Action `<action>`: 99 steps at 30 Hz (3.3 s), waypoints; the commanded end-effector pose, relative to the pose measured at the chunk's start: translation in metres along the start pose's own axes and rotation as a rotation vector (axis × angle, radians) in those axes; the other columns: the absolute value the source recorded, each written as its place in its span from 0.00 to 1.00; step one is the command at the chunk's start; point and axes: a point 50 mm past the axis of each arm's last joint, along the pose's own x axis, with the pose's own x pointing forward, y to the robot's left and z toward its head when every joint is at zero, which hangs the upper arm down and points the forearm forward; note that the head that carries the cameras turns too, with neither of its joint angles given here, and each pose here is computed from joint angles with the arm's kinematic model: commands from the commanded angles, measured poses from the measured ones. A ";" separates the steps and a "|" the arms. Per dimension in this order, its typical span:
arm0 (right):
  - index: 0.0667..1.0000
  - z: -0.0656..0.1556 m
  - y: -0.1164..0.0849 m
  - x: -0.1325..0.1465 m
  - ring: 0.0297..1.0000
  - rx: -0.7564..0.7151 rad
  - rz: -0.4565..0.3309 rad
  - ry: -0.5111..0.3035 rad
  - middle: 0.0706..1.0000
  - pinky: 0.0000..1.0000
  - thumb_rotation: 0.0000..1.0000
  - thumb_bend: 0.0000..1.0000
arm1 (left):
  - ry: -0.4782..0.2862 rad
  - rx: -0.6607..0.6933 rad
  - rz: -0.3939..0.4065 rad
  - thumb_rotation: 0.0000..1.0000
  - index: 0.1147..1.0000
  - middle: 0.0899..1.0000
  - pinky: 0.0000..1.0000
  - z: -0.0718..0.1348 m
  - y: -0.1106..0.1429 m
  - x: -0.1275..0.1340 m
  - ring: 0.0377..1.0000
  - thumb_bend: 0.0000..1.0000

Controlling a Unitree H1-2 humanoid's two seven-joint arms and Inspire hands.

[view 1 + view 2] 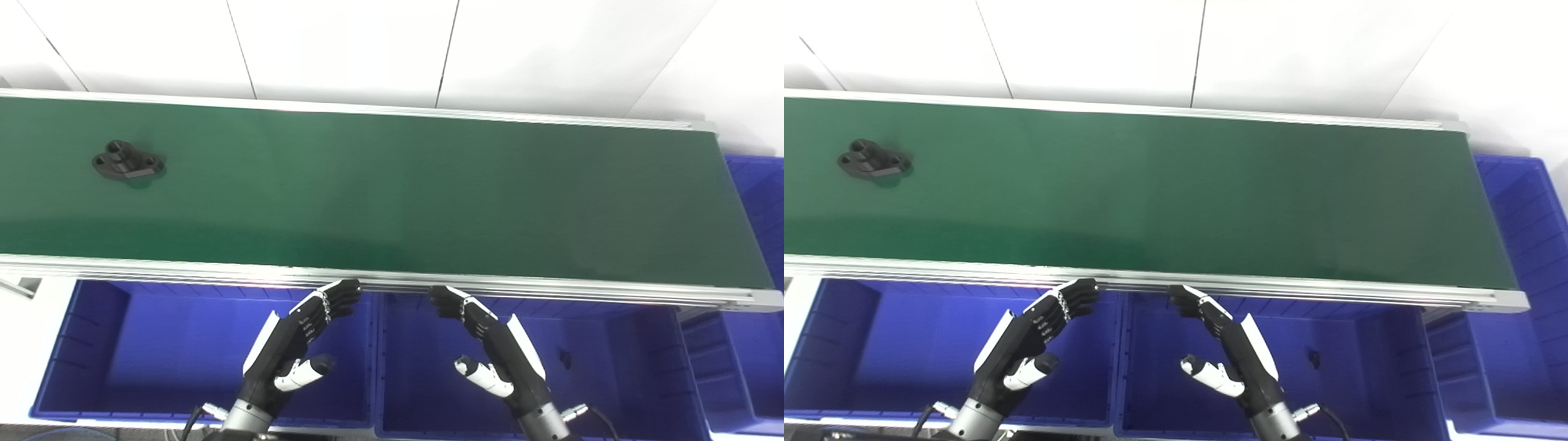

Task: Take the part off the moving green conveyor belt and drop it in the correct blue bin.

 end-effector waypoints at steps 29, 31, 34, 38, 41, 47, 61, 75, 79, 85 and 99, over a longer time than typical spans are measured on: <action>0.79 -0.021 -0.009 0.007 0.80 0.013 0.008 0.032 0.80 0.74 0.81 0.81 | 0.022 -0.009 0.001 0.73 0.73 0.76 0.75 -0.020 -0.005 0.016 0.78 0.93; 0.79 -0.021 -0.010 0.008 0.80 0.017 0.009 0.032 0.80 0.74 0.80 0.80 | 0.021 -0.003 0.002 0.73 0.73 0.75 0.73 -0.020 -0.006 0.017 0.77 0.92; 0.78 -0.022 -0.012 0.007 0.80 0.018 0.002 0.035 0.80 0.73 0.81 0.81 | 0.022 0.006 0.002 0.74 0.72 0.75 0.71 -0.020 -0.008 0.019 0.76 0.91; 0.79 -0.023 -0.015 0.006 0.81 0.008 0.006 0.037 0.81 0.75 0.82 0.80 | 0.023 0.016 0.001 0.74 0.71 0.74 0.69 -0.020 -0.010 0.021 0.75 0.90; 0.79 -0.021 -0.016 0.006 0.82 0.012 0.008 0.031 0.82 0.75 0.81 0.81 | 0.024 0.047 -0.003 0.75 0.71 0.75 0.70 -0.019 -0.009 0.019 0.76 0.91; 0.79 -0.021 -0.019 0.003 0.82 0.008 0.001 0.036 0.82 0.75 0.80 0.80 | 0.021 0.048 -0.005 0.75 0.70 0.74 0.69 -0.018 -0.013 0.021 0.75 0.91; 0.79 -0.022 -0.026 0.005 0.83 0.008 0.003 0.035 0.83 0.75 0.80 0.78 | 0.017 0.050 -0.002 0.76 0.70 0.74 0.70 -0.018 -0.018 0.024 0.76 0.93; 0.78 0.002 -0.027 -0.005 0.78 -0.002 0.046 -0.040 0.81 0.65 0.75 0.77 | 0.009 0.063 0.002 0.76 0.70 0.74 0.69 -0.016 -0.019 0.023 0.75 0.92; 0.77 0.018 -0.026 -0.007 0.74 0.029 0.046 -0.101 0.79 0.60 0.74 0.80 | 0.007 0.062 0.003 0.77 0.70 0.74 0.68 -0.015 -0.019 0.021 0.75 0.92; 0.77 0.041 -0.028 -0.014 0.75 0.097 0.051 -0.215 0.79 0.63 0.72 0.79 | 0.009 0.053 0.004 0.77 0.71 0.74 0.68 -0.015 -0.019 0.019 0.75 0.92; 0.81 0.094 -0.061 0.005 0.88 -0.113 0.014 -0.405 0.86 0.79 0.78 0.85 | 0.001 0.056 -0.003 0.77 0.71 0.74 0.68 -0.014 -0.021 0.023 0.75 0.92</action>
